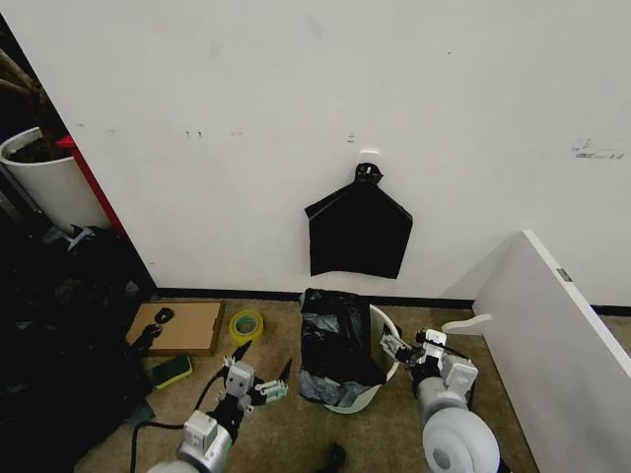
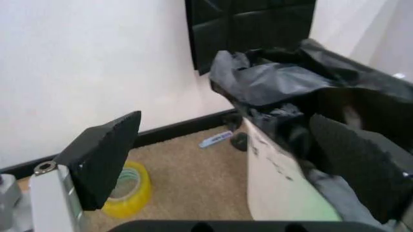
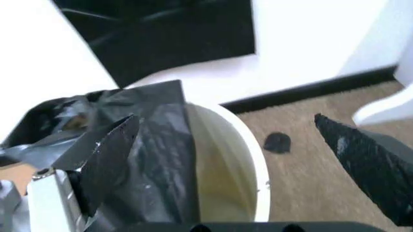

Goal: Place the garbage bag over the trash bin.

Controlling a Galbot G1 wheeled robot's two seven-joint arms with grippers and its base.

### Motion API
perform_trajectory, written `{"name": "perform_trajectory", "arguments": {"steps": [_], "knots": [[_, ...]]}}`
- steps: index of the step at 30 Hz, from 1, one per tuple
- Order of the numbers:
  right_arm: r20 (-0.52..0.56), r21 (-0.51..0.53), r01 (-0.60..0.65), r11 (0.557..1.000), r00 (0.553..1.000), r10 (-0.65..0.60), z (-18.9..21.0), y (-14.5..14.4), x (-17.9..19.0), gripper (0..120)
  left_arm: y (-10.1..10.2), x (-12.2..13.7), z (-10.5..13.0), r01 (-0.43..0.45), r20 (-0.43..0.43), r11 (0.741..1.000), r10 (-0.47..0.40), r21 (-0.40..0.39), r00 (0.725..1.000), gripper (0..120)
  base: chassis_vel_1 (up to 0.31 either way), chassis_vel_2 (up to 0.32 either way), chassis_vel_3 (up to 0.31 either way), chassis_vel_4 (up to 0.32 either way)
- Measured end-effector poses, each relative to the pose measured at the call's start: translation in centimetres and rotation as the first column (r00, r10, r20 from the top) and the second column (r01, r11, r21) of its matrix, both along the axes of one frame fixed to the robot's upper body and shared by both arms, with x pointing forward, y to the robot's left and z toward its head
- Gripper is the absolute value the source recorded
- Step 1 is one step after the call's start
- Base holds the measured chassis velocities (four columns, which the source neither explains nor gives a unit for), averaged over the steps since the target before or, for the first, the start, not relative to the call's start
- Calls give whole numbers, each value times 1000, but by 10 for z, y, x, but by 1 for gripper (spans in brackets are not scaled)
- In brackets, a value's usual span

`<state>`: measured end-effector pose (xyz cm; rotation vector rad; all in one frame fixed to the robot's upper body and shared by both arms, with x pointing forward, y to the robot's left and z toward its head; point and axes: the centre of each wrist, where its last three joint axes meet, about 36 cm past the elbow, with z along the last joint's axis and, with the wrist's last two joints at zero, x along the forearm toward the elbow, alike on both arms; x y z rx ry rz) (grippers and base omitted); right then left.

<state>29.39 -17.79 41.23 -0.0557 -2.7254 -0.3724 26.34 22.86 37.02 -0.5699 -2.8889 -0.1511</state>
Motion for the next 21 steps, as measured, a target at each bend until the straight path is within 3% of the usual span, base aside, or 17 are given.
{"name": "perform_trajectory", "arguments": {"steps": [3, 7, 12, 17, 21], "knots": [[15, -8, -10, 1000, 1000, 10, 0, 0, -4, 100, 1, 9, -1, -5, 10, 1000, 5, 6, 1000, 100, 0, 0, 0, 0], [30, -19, -12, 1000, 999, 12, 1, 2, -11, 100, 5, 40, -3, -20, 47, 1000, 19, 15, 999, 100, 0, 0, 0, 0], [34, -24, -9, 1000, 999, 10, 2, 3, -12, 100, 6, 56, -6, -21, 50, 1000, 21, 2, 999, 100, 0, 0, 0, 0], [32, -27, -10, 1000, 999, 11, 0, 5, -10, 100, 6, 58, -6, 31, 30, 999, -30, -20, 999, 100, 0, 0, 0, 0], [28, -31, -6, 999, 1000, 7, -3, 6, -7, 100, 4, 49, -17, 121, -16, 993, -121, 1, 993, 100, 0, 0, 0, 0]]}}
